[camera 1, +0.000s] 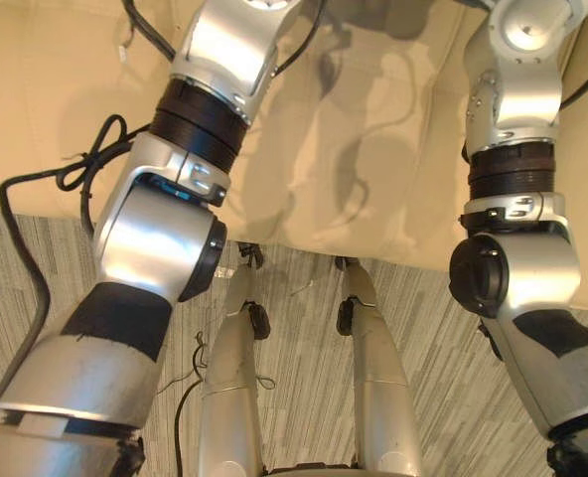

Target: Pick up cushions and gather them together orderly.

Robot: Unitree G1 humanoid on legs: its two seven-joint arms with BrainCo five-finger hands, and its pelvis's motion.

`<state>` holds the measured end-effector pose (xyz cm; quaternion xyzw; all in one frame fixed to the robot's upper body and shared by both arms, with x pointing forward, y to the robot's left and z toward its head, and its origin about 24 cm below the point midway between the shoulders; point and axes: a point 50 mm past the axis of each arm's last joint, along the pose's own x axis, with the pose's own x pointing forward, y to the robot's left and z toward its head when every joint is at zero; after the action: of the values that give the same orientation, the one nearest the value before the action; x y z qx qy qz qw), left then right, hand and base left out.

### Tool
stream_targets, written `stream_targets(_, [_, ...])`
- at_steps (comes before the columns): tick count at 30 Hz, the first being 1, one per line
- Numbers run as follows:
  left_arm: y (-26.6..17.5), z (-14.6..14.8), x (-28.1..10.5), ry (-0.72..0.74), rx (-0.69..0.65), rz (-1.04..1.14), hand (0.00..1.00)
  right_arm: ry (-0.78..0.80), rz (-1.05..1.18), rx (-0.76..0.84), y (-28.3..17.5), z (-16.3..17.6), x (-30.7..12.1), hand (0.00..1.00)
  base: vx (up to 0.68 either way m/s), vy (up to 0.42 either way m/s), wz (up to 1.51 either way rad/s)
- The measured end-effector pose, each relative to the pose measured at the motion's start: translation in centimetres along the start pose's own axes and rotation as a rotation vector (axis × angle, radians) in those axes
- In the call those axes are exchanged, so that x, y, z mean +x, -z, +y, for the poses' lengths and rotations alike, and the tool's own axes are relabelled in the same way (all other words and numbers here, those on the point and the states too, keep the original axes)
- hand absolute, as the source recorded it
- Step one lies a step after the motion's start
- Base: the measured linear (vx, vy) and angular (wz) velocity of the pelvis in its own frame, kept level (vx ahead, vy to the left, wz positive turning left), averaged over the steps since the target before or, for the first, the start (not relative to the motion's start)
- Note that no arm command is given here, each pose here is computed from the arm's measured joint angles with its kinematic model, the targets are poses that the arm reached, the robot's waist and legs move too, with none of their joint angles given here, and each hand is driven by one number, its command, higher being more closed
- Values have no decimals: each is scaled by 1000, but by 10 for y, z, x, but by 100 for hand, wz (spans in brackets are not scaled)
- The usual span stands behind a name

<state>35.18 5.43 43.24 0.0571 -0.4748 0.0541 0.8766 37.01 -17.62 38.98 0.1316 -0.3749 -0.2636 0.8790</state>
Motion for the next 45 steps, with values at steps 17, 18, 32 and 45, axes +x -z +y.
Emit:
stream_targets(17, [102, 35, -76, -117, -113, 345, 0, -64, 269, -2, 101, -39, -88, 0, -3, -22, -3])
stream_targets(18, [102, 37, -76, -122, -114, 343, 0, -64, 264, -2, 100, -41, -89, 0, -67, -56, 1])
stream_targets(32, [165, 96, -209, -189, -92, 570, 0, 1, 286, -203, 119, -172, -156, 0, -41, -68, 2])
stream_targets(45, [181, 112, -514, -99, -5, 1538, 0, 33, 1153, -404, 182, -293, -370, 0, 121, -5, 13])
